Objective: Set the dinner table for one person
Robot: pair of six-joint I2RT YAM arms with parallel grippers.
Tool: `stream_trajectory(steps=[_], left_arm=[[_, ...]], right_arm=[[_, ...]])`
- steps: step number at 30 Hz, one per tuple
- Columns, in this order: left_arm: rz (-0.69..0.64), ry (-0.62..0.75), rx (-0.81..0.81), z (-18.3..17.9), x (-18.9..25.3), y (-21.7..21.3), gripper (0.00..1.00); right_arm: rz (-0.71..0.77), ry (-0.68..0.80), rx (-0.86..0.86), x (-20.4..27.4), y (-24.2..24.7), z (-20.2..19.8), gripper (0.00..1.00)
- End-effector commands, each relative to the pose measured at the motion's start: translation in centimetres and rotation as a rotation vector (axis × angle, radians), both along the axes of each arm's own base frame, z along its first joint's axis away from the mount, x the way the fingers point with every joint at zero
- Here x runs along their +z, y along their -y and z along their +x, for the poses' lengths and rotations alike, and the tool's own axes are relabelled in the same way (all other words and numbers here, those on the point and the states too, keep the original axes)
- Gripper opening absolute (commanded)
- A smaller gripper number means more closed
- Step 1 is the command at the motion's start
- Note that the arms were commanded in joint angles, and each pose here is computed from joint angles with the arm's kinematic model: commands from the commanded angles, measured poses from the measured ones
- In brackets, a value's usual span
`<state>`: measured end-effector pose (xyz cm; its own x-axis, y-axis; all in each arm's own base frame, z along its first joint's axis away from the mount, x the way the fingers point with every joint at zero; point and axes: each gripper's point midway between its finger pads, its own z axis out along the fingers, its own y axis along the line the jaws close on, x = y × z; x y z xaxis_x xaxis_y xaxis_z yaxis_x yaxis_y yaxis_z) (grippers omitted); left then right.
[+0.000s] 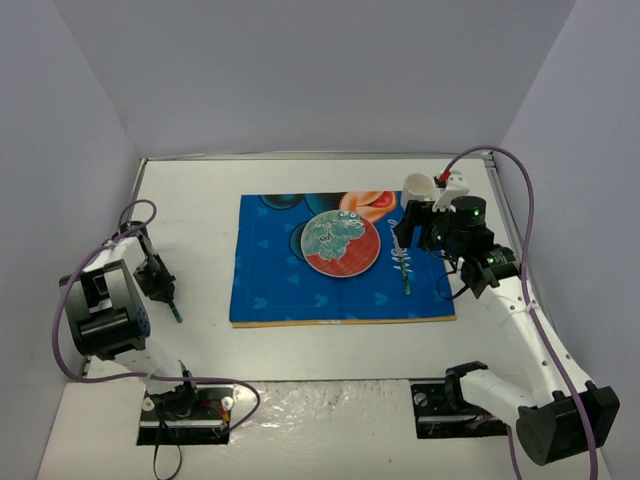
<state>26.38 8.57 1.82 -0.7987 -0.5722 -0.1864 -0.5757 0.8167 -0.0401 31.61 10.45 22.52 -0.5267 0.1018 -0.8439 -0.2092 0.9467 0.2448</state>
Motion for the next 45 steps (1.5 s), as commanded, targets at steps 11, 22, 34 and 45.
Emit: stream_trajectory(steps=[11,22,34,45], left_arm=[[0.049,0.193,-0.392,5.7,6.2,11.9,0.0],[-0.052,0.291,-0.544,9.9,7.9,25.1,0.0],[-0.069,0.239,-0.568,10.5,5.3,28.2,0.0],[-0.066,0.196,-0.547,8.7,4.1,27.7,0.0]], right_arm=[[0.018,0.07,0.012,1.9,-0.2,1.0,0.85],[0.022,0.073,-0.02,2.3,0.4,1.6,0.87],[0.03,0.071,-0.04,2.5,0.6,1.7,0.89],[0.029,0.06,-0.041,2.0,0.7,1.6,0.89]])
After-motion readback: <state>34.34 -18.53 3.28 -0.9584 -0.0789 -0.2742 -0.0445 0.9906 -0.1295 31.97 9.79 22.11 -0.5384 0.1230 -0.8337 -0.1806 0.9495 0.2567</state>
